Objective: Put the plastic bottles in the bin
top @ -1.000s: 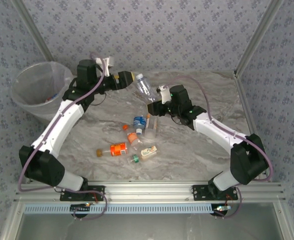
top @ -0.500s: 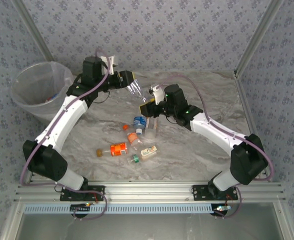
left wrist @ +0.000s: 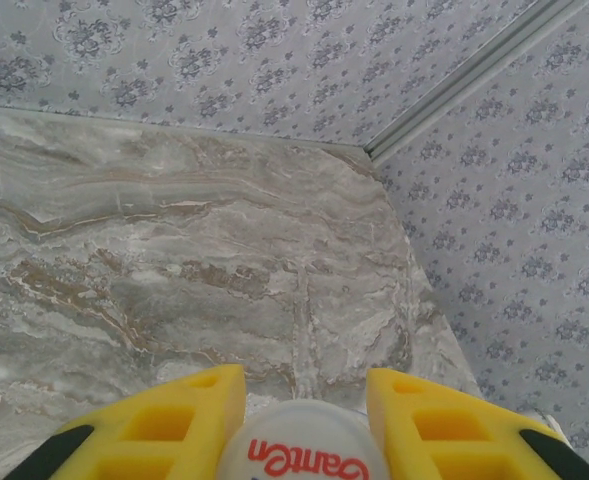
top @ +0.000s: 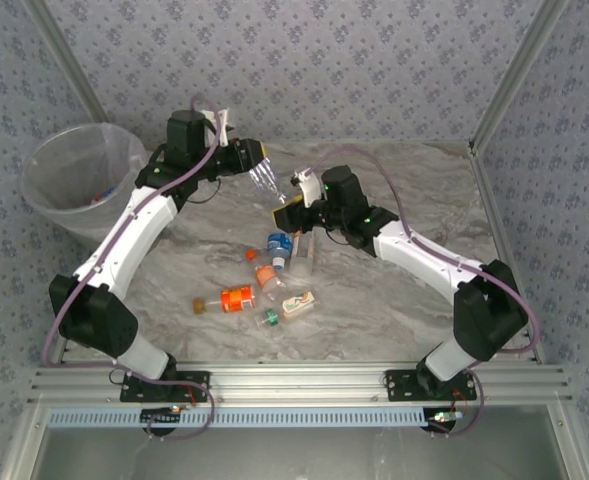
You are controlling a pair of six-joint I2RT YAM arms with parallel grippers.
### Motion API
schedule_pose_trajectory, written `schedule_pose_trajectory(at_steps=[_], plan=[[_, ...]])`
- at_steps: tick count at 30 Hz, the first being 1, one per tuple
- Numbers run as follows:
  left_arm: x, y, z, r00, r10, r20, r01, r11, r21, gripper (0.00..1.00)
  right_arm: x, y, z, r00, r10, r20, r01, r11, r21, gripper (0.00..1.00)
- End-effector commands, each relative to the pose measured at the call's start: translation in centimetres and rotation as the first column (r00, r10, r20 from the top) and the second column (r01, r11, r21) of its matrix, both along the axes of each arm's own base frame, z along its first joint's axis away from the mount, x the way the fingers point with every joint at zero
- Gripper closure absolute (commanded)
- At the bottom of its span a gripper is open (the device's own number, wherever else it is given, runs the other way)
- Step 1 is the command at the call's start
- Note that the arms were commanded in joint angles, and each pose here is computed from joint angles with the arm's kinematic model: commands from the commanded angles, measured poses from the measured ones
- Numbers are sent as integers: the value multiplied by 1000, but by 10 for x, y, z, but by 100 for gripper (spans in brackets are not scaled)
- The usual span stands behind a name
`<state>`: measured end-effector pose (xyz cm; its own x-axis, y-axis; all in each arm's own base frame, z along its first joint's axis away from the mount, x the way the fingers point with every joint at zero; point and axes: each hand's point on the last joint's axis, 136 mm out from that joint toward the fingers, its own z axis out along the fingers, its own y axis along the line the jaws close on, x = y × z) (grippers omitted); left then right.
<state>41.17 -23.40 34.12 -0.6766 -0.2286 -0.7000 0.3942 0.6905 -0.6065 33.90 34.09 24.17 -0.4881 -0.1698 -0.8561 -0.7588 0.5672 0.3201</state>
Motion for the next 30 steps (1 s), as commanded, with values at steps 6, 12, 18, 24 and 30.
schedule_pose_trajectory(at_steps=[6, 12, 18, 24, 30], plan=[[-1, 6, 10, 999, 24, 45, -26, 999, 35, 100, 1, 5, 32, 995, 0, 98, -2, 1000, 24, 22], [1, 34, 25, 988, 113, 101, -120, 991, 58, 100, 4, -21, 29, 984, -101, 150, 103, 995, -9, 0], [-3, 83, 49, 950, 264, 169, -278, 958, 66, 100, 16, -55, 29, 945, -249, 212, 265, 963, -49, 0], [-20, 145, 83, 838, 460, 293, -493, 869, 46, 100, 36, -104, 18, 856, -467, 222, 497, 861, -108, 0], [-47, 203, 116, 619, 649, 442, -724, 690, 0, 100, 46, -135, 2, 786, -598, 154, 617, 775, -139, 0]])
